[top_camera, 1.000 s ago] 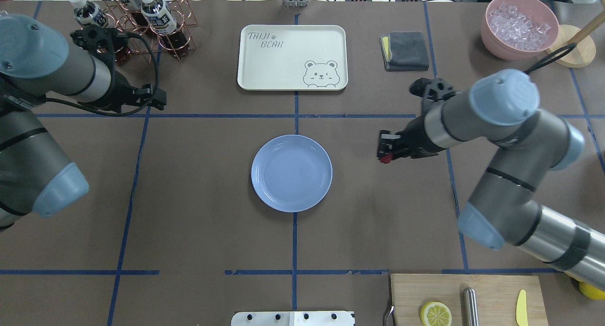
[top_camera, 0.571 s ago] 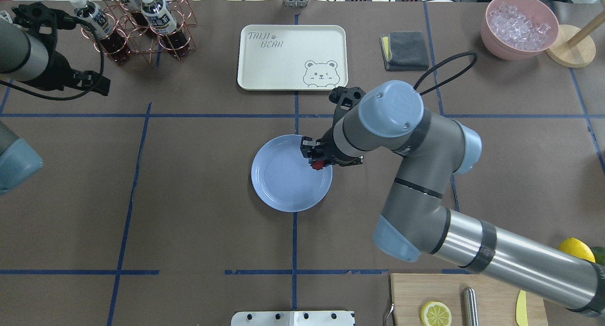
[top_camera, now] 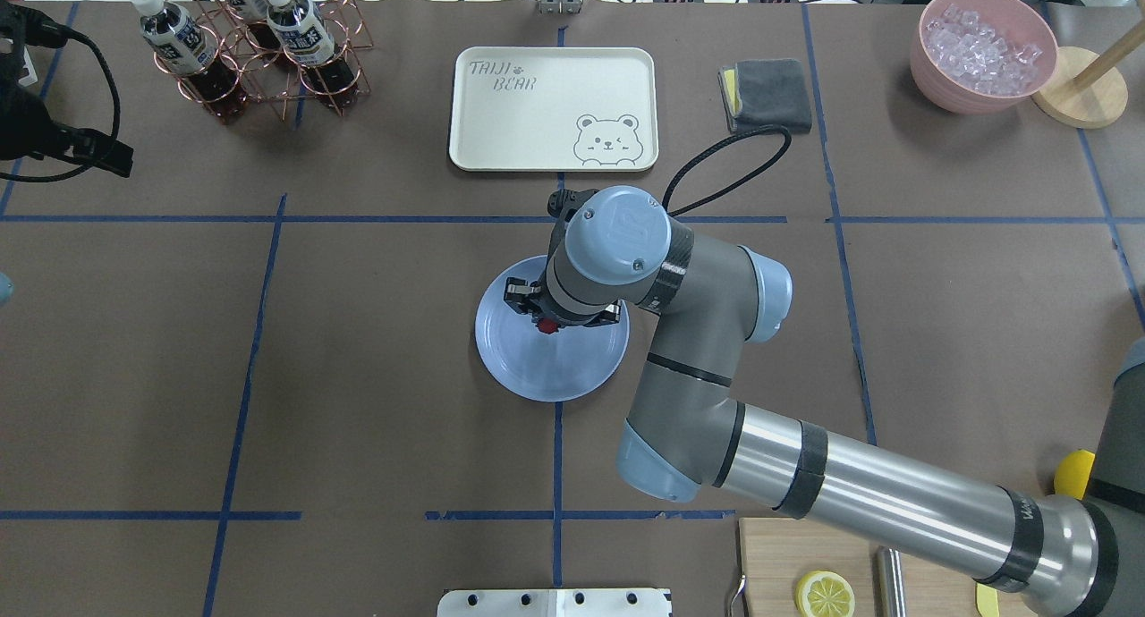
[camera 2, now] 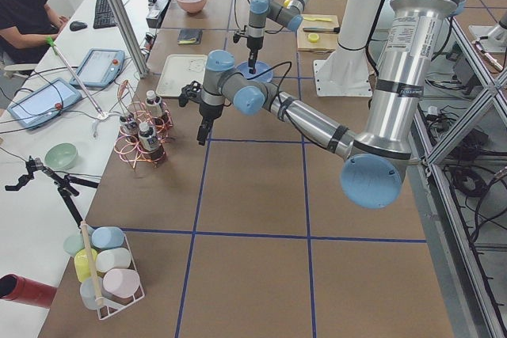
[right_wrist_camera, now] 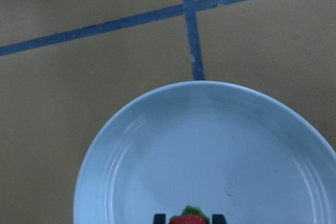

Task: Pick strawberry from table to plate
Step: 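Lower the strawberry onto the plate center and open the right gripper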

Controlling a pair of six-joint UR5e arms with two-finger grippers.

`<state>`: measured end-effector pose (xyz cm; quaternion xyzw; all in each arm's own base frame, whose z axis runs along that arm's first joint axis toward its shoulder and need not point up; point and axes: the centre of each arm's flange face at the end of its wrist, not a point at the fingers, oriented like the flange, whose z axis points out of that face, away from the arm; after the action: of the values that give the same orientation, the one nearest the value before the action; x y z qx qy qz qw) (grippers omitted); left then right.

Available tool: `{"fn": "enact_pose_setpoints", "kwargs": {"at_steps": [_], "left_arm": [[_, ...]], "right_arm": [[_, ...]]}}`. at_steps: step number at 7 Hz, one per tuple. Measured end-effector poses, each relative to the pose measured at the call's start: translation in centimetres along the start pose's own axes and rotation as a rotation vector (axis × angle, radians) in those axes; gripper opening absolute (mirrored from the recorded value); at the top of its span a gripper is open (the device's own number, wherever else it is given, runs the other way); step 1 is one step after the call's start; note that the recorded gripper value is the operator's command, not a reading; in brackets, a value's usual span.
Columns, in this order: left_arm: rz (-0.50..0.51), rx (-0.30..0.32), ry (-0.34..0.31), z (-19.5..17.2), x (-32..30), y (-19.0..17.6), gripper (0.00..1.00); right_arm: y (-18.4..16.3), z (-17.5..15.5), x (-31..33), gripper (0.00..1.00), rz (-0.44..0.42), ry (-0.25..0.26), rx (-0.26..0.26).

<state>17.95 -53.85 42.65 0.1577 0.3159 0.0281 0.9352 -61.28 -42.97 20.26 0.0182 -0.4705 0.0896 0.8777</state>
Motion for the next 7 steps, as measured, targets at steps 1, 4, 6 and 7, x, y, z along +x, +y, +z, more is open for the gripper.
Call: {"fn": "enact_pose_setpoints", "kwargs": {"at_steps": [1, 4, 6, 7], "left_arm": [[0.005, 0.002, -0.006, -0.1, -0.8, -0.1, 1.00], [0.008, 0.004, -0.013, -0.3, -2.0, -0.3, 1.00], [0.015, -0.007, -0.010, -0.1, -3.1, -0.5, 1.00], [0.017, -0.011, -0.011, 0.0, -3.5, -0.5, 1.00]], "right_arm": [[0.0, 0.7, 0.1, 0.04, 0.002, 0.013, -0.003], [0.2, 1.4, 0.2, 1.00, 0.005, 0.023, -0.009], [0.2, 0.8, -0.2, 1.00, 0.003, 0.010, -0.010], [-0.6, -0.8, -0.4, 1.00, 0.011, 0.002, -0.013]]}}
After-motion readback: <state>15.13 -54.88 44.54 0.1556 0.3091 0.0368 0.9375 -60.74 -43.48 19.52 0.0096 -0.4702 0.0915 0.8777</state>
